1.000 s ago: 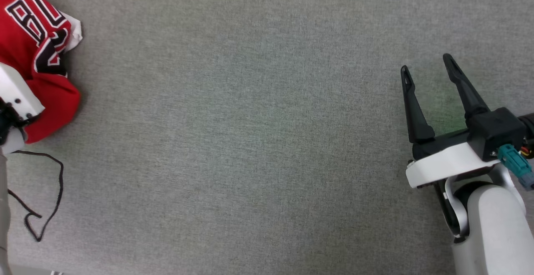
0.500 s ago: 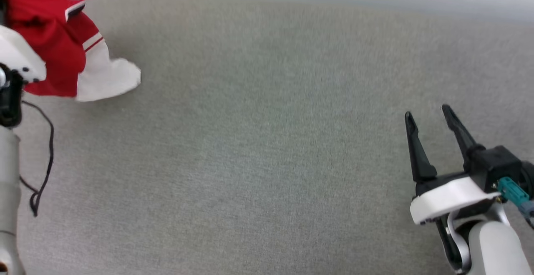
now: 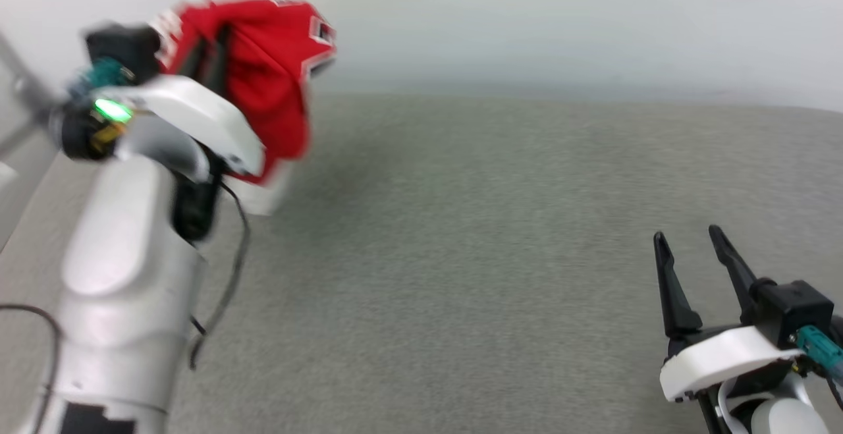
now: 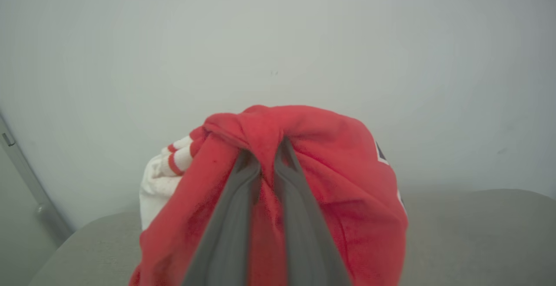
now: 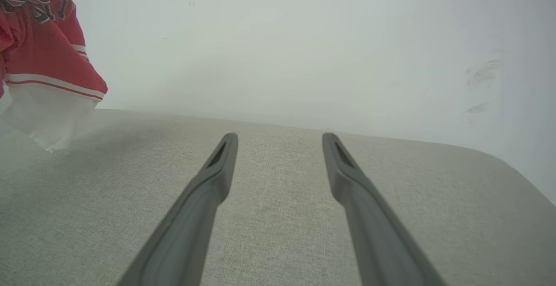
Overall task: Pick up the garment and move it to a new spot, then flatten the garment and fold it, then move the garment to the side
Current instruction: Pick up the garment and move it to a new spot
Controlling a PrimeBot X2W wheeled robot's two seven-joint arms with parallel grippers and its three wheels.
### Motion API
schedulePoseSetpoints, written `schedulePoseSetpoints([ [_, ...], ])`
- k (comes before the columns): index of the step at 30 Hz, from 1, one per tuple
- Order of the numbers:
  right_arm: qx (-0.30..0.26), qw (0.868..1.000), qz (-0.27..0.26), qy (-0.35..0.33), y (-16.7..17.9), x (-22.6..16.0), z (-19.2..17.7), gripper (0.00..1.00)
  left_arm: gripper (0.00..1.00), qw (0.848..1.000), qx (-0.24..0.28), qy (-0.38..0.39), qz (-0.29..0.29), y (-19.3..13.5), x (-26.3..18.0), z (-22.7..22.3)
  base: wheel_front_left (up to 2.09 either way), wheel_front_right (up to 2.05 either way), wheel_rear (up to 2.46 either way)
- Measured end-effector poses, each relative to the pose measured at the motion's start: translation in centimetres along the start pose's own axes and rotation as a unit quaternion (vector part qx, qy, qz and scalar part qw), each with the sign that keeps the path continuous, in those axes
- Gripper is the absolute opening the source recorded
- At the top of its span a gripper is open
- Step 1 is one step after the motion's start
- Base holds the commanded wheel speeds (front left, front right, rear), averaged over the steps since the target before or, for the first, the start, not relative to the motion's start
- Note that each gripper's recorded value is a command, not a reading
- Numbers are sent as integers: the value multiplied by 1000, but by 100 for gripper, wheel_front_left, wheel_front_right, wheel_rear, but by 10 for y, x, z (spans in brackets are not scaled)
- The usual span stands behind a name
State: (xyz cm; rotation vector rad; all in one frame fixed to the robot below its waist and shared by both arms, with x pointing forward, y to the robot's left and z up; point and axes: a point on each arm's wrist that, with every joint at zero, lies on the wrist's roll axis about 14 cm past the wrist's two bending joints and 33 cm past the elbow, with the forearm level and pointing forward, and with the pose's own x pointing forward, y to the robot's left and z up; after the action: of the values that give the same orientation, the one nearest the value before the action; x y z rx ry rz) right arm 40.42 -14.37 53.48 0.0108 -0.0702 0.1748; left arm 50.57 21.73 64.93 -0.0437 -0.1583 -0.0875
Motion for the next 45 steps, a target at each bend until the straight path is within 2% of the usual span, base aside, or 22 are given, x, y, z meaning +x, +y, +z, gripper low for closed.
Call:
schedulePoseSetpoints([
  [5,-3,999,-46,4,-27,-30,4,100,0,993,-49,27,-101,-95,-7,-32,0,0,0],
  [8,-3,997,-72,5,-43,-46,5,100,0,980,-76,53,-174,-161,-20,-50,0,0,0],
  [10,-2,996,-87,6,-50,-55,5,100,0,970,-90,77,-211,-194,-33,-68,0,0,0],
  [15,2,993,-117,15,-67,-70,1,100,0,934,-110,178,-288,-255,-90,-137,0,0,0],
  [19,5,992,-125,25,-72,-72,-7,100,0,896,-124,277,-324,-279,-153,-192,0,0,0],
  [20,7,992,-125,27,-72,-71,-9,100,24,888,-121,298,-329,-281,-167,-204,0,0,0],
  [21,8,992,-123,28,-70,-69,-10,100,65,882,-123,314,-329,-280,-177,-211,0,0,0],
  [22,9,992,-121,28,-70,-68,-11,100,100,879,-127,322,-327,-280,-184,-215,0,0,0],
  [25,10,993,-114,27,-67,-62,-12,100,100,890,-130,290,-328,-279,-179,-203,0,0,0],
  [29,12,995,-95,24,-57,-50,-12,100,100,924,-128,194,-303,-261,-149,-167,0,0,0],
  [33,9,997,-80,20,-48,-41,-10,100,100,954,-128,110,-248,-228,-122,-131,0,0,0],
  [36,8,997,-70,19,-43,-37,-8,100,100,973,-127,58,-186,-192,-106,-108,0,0,0],
  [41,6,998,-60,14,-37,-32,-3,100,100,989,-109,-2,-98,-131,-93,-80,0,0,0],
  [45,5,998,-58,12,-35,-33,-1,100,100,995,-91,1,-29,-82,-103,-86,0,0,0],
])
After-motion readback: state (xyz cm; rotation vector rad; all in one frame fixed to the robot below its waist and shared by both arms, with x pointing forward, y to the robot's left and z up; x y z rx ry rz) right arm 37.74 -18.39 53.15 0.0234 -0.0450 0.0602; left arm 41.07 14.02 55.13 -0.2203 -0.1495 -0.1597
